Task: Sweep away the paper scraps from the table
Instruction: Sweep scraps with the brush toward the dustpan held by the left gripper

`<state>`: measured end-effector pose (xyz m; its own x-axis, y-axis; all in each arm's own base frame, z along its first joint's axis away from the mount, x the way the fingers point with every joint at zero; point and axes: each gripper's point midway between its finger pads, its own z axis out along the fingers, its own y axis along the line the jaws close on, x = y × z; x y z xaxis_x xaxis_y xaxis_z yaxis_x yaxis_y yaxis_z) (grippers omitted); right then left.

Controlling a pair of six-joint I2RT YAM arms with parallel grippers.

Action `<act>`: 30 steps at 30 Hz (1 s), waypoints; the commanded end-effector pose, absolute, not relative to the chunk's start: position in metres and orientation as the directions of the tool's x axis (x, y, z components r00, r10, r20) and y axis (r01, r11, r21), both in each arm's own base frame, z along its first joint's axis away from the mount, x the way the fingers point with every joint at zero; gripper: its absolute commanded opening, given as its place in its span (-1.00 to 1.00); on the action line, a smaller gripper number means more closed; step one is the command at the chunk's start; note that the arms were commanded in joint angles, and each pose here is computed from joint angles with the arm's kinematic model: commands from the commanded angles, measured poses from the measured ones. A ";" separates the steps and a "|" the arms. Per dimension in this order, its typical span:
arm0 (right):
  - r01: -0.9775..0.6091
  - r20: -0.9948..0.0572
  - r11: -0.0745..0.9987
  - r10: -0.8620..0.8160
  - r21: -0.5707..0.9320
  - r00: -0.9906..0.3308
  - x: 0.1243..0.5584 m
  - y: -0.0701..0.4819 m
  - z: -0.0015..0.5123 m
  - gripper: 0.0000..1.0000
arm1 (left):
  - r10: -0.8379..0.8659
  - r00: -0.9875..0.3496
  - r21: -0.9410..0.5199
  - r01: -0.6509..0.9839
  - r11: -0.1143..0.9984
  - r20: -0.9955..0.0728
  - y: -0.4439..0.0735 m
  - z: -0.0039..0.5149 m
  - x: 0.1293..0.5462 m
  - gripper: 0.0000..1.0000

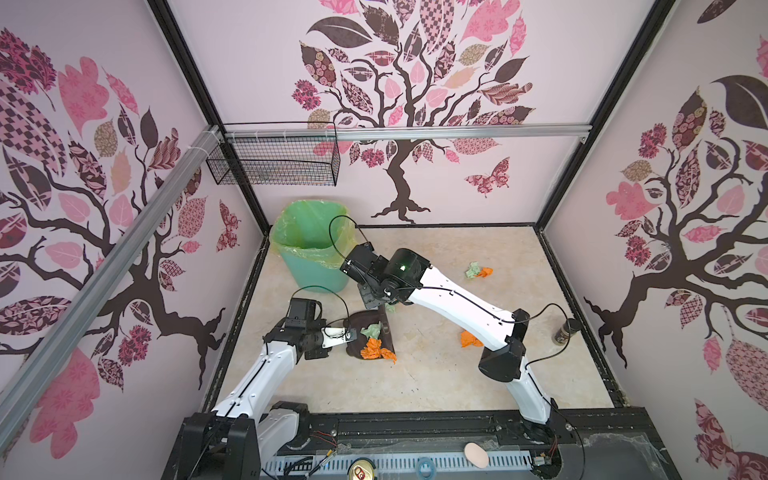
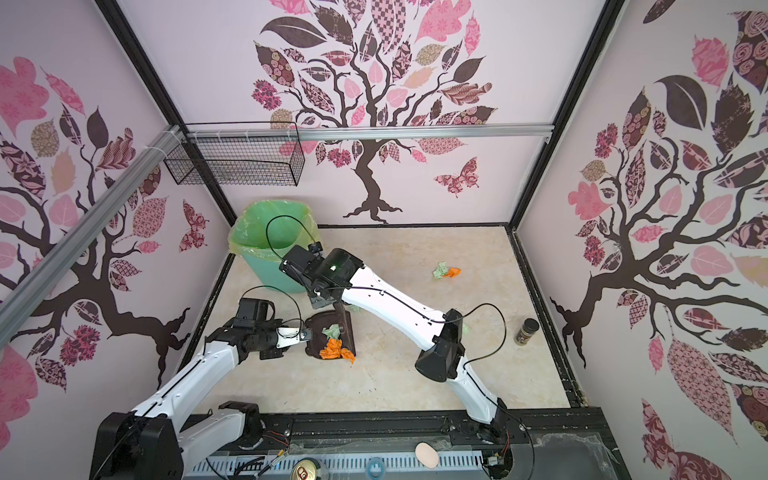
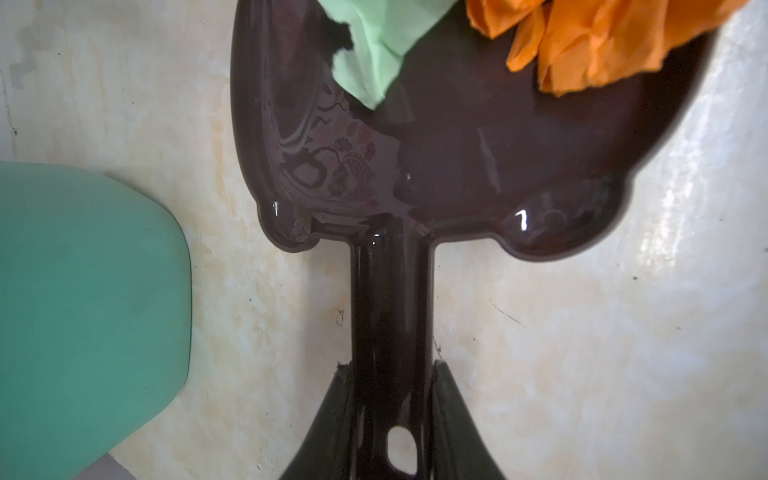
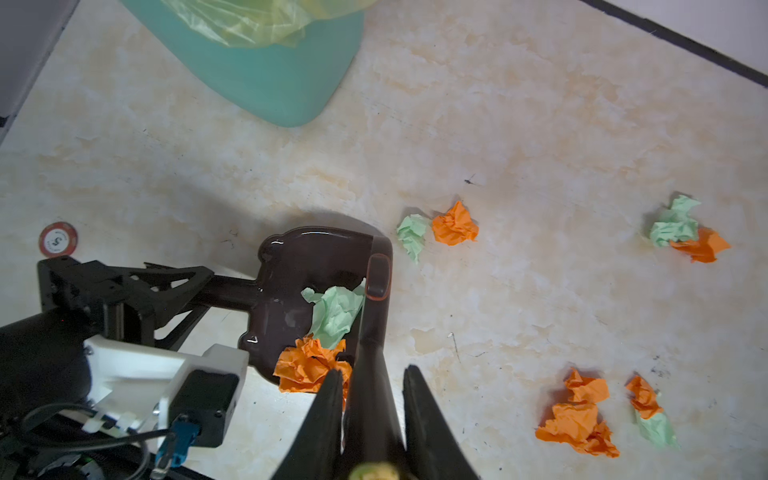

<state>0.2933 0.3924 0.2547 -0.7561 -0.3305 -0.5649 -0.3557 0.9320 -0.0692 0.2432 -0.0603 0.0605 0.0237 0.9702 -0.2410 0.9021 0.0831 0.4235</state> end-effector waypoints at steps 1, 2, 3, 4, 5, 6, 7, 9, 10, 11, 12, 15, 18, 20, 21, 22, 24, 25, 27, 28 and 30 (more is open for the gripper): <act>-0.275 -0.640 0.948 -0.312 -0.160 -0.702 0.305 0.349 0.296 -1.00 | 0.968 0.023 0.398 0.914 0.081 -0.251 -0.062 0.052 0.233 -1.00; -0.265 -0.657 0.950 -0.304 -0.162 -0.689 0.311 0.341 0.306 -1.00 | 0.967 0.023 0.396 0.915 0.082 -0.252 -0.062 0.051 0.233 -1.00; -0.257 -0.671 0.950 -0.306 -0.175 -0.676 0.317 0.333 0.313 -1.00 | 0.967 0.022 0.395 0.915 0.082 -0.252 -0.062 0.051 0.232 -1.00; -0.246 -0.683 0.948 -0.317 -0.202 -0.658 0.325 0.324 0.319 -1.00 | 0.967 0.020 0.391 0.917 0.083 -0.253 -0.062 0.050 0.231 -1.00; -0.257 -0.686 0.937 -0.348 -0.236 -0.640 0.333 0.318 0.323 -1.00 | 0.967 0.017 0.390 0.917 0.086 -0.254 -0.062 0.050 0.231 -1.00; -0.278 -0.679 0.922 -0.387 -0.270 -0.624 0.339 0.315 0.323 -1.00 | 0.967 0.014 0.389 0.917 0.089 -0.255 -0.062 0.050 0.231 -1.00; -0.292 -0.674 0.901 -0.433 -0.319 -0.598 0.348 0.311 0.322 -1.00 | 0.967 0.011 0.386 0.918 0.091 -0.254 -0.062 0.050 0.231 -1.00; -0.337 -0.642 0.833 -0.553 -0.439 -0.531 0.366 0.311 0.316 -1.00 | 0.967 -0.005 0.378 0.920 0.104 -0.255 -0.061 0.048 0.230 -1.00; -0.368 -0.614 0.787 -0.617 -0.496 -0.492 0.376 0.314 0.307 -1.00 | 0.967 -0.015 0.374 0.921 0.112 -0.253 -0.060 0.047 0.231 -1.00; -0.389 -0.583 0.736 -0.677 -0.554 -0.450 0.385 0.316 0.299 -1.00 | 0.967 -0.028 0.374 0.919 0.124 -0.251 -0.059 0.047 0.231 -1.00; -0.398 -0.560 0.703 -0.711 -0.590 -0.426 0.395 0.316 0.292 -1.00 | 0.967 -0.040 0.371 0.919 0.134 -0.252 -0.058 0.046 0.230 -1.00; -0.429 -0.556 0.682 -0.732 -0.593 -0.395 0.425 0.320 0.271 -1.00 | 0.964 -0.062 0.371 0.915 0.158 -0.257 -0.057 0.044 0.229 -1.00; -0.481 -0.549 0.662 -0.748 -0.575 -0.374 0.447 0.333 0.252 -1.00 | 0.963 -0.084 0.361 0.916 0.177 -0.257 -0.056 0.041 0.228 -1.00; -0.517 -0.507 0.621 -0.782 -0.589 -0.361 0.456 0.344 0.239 -1.00 | 0.965 -0.099 0.356 0.916 0.183 -0.242 -0.053 0.038 0.228 -1.00; -0.532 -0.493 0.609 -0.792 -0.588 -0.361 0.459 0.349 0.235 -1.00 | 0.966 -0.105 0.354 0.916 0.186 -0.237 -0.052 0.037 0.228 -1.00; -0.555 -0.471 0.594 -0.803 -0.582 -0.366 0.460 0.354 0.228 -1.00 | 0.966 -0.108 0.356 0.915 0.189 -0.233 -0.051 0.036 0.228 -1.00; -0.597 -0.423 0.560 -0.827 -0.575 -0.369 0.458 0.362 0.213 -1.00 | 0.967 -0.114 0.360 0.913 0.193 -0.230 -0.050 0.035 0.230 -1.00; -0.615 -0.395 0.536 -0.844 -0.578 -0.364 0.454 0.365 0.202 -1.00 | 0.966 -0.115 0.361 0.912 0.195 -0.230 -0.050 0.035 0.231 -1.00; -0.659 -0.358 0.501 -0.865 -0.562 -0.352 0.441 0.370 0.186 -1.00 | 0.965 -0.117 0.361 0.911 0.197 -0.233 -0.050 0.035 0.233 -1.00; -0.676 -0.349 0.498 -0.866 -0.543 -0.358 0.433 0.372 0.180 -1.00 | 0.965 -0.116 0.365 0.910 0.198 -0.234 -0.050 0.035 0.234 -1.00; -0.706 -0.326 0.496 -0.868 -0.506 -0.375 0.417 0.374 0.171 -1.00 | 0.964 -0.113 0.361 0.912 0.197 -0.239 -0.052 0.035 0.236 -1.00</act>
